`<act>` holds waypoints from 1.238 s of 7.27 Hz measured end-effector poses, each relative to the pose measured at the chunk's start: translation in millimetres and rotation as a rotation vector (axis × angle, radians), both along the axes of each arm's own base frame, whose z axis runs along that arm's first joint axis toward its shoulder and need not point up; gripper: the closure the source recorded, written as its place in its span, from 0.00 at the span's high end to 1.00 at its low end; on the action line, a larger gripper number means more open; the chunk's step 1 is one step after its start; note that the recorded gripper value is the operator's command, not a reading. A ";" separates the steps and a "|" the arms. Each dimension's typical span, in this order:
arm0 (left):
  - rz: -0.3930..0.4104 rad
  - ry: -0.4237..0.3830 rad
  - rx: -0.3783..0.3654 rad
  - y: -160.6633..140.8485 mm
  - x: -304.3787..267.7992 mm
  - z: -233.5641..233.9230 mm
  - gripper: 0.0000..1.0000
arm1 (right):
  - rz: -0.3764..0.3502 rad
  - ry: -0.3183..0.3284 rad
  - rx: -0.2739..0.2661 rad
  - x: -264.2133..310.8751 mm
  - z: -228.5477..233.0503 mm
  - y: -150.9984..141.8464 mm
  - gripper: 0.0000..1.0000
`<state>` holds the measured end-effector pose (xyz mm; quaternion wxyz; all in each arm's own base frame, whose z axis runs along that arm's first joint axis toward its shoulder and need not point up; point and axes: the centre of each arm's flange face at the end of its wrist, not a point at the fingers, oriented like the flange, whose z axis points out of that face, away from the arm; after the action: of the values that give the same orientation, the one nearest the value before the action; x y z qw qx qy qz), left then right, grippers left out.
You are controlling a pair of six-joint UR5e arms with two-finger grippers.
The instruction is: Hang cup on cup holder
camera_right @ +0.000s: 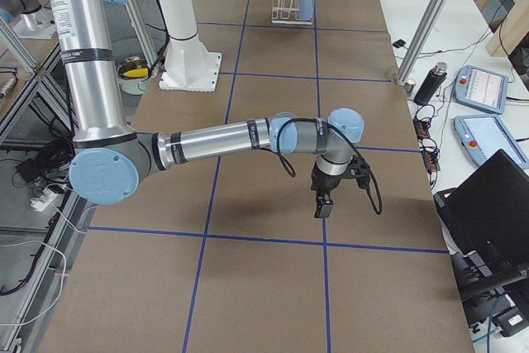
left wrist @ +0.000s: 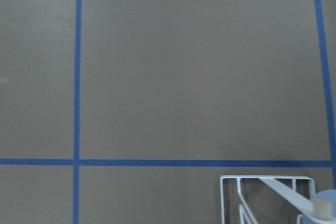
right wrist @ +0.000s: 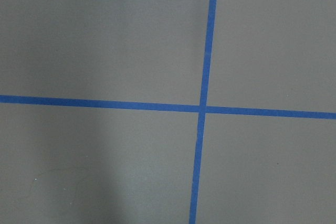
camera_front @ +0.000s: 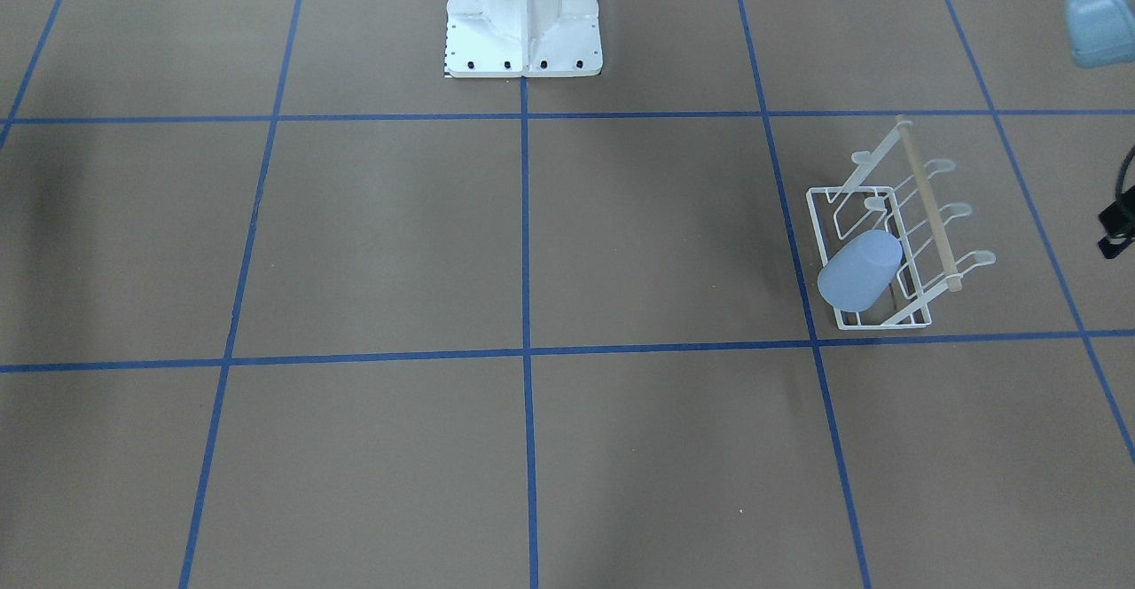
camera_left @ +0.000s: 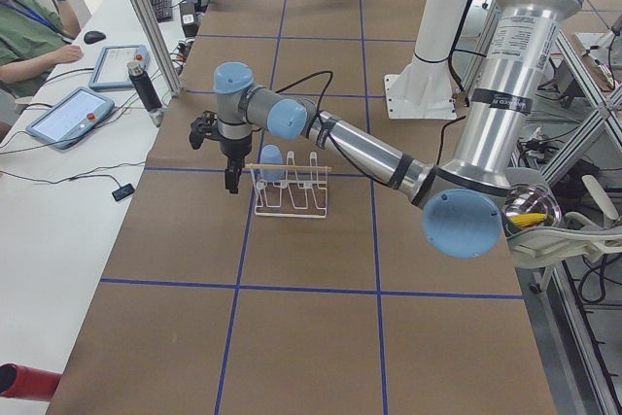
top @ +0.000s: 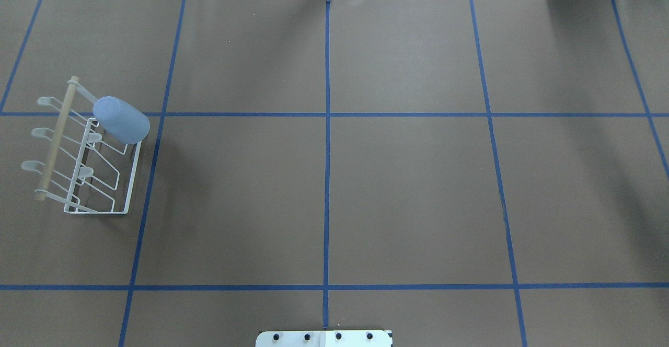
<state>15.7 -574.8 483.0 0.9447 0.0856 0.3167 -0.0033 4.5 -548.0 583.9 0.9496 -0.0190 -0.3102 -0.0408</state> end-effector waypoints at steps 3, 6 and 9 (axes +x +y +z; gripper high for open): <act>0.067 0.014 0.007 20.1 -79.0 72.5 0.99 | 0.026 -0.006 -0.004 12.8 10.8 9.3 1.00; 0.076 0.028 -0.101 42.4 -84.4 141.3 0.99 | 0.068 -0.103 -0.052 28.9 25.2 27.6 1.00; 0.071 0.045 -0.139 52.2 -83.7 163.5 0.99 | 0.089 -0.126 -0.059 38.5 27.7 32.9 1.00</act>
<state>-68.0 -522.6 646.5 0.9404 0.0083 0.3399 0.0064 43.0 -515.1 611.6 0.9281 -0.0308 -0.3711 0.0096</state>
